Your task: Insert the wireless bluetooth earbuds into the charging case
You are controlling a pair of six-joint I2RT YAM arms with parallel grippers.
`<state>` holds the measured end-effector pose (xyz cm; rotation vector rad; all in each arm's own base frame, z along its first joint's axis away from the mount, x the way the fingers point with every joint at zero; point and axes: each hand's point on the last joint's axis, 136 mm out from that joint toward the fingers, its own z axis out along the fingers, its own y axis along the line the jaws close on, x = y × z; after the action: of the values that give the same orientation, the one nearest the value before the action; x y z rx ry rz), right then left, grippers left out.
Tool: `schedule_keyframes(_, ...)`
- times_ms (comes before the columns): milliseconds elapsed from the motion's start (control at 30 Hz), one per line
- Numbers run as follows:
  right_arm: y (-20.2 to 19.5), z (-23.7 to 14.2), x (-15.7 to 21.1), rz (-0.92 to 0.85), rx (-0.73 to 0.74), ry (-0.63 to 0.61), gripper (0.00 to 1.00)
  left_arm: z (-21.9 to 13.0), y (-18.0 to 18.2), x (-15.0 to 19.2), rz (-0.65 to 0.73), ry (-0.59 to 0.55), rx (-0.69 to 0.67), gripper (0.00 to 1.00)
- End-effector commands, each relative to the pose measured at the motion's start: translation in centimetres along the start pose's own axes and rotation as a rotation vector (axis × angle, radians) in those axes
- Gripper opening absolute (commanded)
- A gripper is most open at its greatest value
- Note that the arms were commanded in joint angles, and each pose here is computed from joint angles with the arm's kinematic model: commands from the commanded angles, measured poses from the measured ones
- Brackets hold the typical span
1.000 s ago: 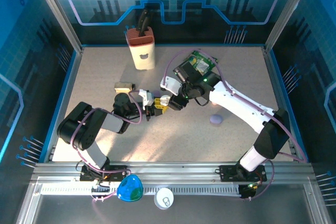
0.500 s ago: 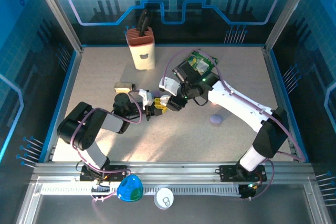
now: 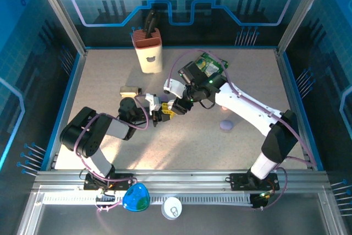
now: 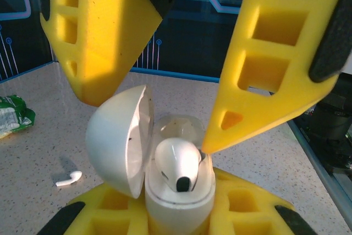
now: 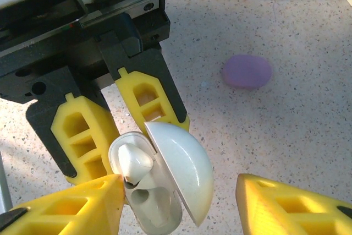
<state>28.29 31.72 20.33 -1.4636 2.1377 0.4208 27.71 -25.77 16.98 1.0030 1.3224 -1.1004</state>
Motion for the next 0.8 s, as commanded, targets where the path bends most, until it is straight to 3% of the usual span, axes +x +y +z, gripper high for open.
schedule_keyframes(0, 0.3, -0.2, -1.2, -0.005, -0.010, -0.029, 0.57, 0.0, -0.2, -1.3, 0.052, -0.029, 0.016, 0.12)
schedule_keyframes(200, 0.4, -1.3, -1.3, 0.018, -0.025, -0.070, 0.58, -0.1, -0.1, -1.1, 0.062, -0.026, 0.007, 0.12)
schedule_keyframes(400, -1.4, -4.8, -1.4, 0.180, -0.012, -0.285, 0.58, -0.3, 0.8, -0.8, 0.065, -0.023, -0.043, 0.12)
schedule_keyframes(533, -5.1, -6.3, -0.3, 0.367, 0.054, -0.433, 0.58, -0.4, 1.1, -0.5, 0.055, -0.019, -0.055, 0.12)
schedule_keyframes(667, -11.3, -5.8, 3.9, 0.656, 0.216, -0.364, 0.58, -0.5, 0.9, -0.7, 0.048, -0.021, -0.054, 0.12)
schedule_keyframes(767, -14.0, -3.8, 7.1, 0.834, 0.227, -0.240, 0.57, -0.6, 0.8, -0.8, 0.050, -0.023, -0.056, 0.12)
